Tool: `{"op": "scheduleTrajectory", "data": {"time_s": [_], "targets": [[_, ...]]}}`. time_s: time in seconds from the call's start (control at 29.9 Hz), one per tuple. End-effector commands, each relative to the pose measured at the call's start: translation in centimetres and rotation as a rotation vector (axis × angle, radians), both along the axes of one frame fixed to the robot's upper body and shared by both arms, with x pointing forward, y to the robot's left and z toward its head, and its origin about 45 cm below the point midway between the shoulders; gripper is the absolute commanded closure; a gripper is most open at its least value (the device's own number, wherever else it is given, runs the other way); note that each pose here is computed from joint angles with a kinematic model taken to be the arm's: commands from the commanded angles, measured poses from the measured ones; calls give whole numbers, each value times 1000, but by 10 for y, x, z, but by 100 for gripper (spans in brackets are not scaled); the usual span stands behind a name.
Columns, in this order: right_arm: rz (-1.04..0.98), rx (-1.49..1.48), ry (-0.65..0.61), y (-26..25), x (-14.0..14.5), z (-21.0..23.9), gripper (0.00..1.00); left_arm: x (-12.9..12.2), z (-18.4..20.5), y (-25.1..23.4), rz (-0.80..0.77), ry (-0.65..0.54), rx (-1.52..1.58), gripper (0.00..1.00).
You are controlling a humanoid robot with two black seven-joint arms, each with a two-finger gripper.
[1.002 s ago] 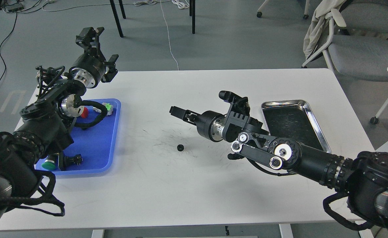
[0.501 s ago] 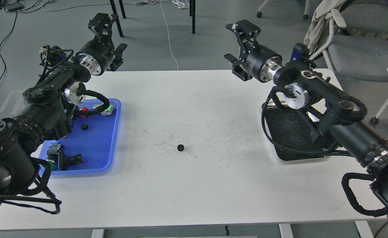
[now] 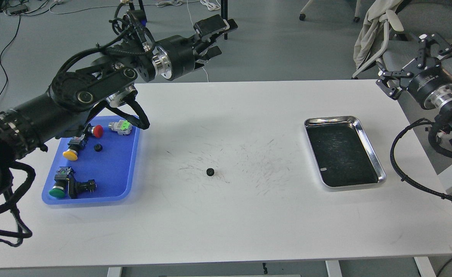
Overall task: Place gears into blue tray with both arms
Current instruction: 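Reach the left gripper to the second gear on the table and grasp it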
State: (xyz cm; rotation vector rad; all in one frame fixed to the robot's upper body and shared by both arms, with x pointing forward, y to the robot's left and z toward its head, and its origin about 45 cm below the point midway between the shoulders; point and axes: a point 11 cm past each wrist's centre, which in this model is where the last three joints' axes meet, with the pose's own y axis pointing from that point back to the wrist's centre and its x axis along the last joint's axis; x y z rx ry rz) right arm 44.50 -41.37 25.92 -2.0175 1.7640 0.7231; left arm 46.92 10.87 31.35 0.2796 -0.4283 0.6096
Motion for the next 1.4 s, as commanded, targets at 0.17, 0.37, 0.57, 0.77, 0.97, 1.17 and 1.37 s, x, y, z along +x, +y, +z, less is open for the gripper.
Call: {"op": "scheduleTrajectory", "data": {"time_s": [0.17,0.37,0.57,0.77,0.97,1.17,1.37], "targets": [[-21,50,5,-17,-15,-16,7,-75,-53,-16,-229,-235,305,2],[-27,60,-6,-27,-20,-25,6,-104,-119,-1,-352,-440,596,2],[-45,95,-8,-31,-27,-37,6,-106,-162,16,-369,-633,801,3],[-55,100,4,-31,-29,-44,6,-112,-190,32,-363,-665,882,4],[-72,92,23,-37,-32,-50,5,-114,-205,44,-347,-627,911,5],[-86,92,26,-40,-35,-54,5,-118,-224,50,-316,-620,915,9],[-92,91,27,-40,-35,-55,5,-122,-231,54,-313,-598,922,23]]}}
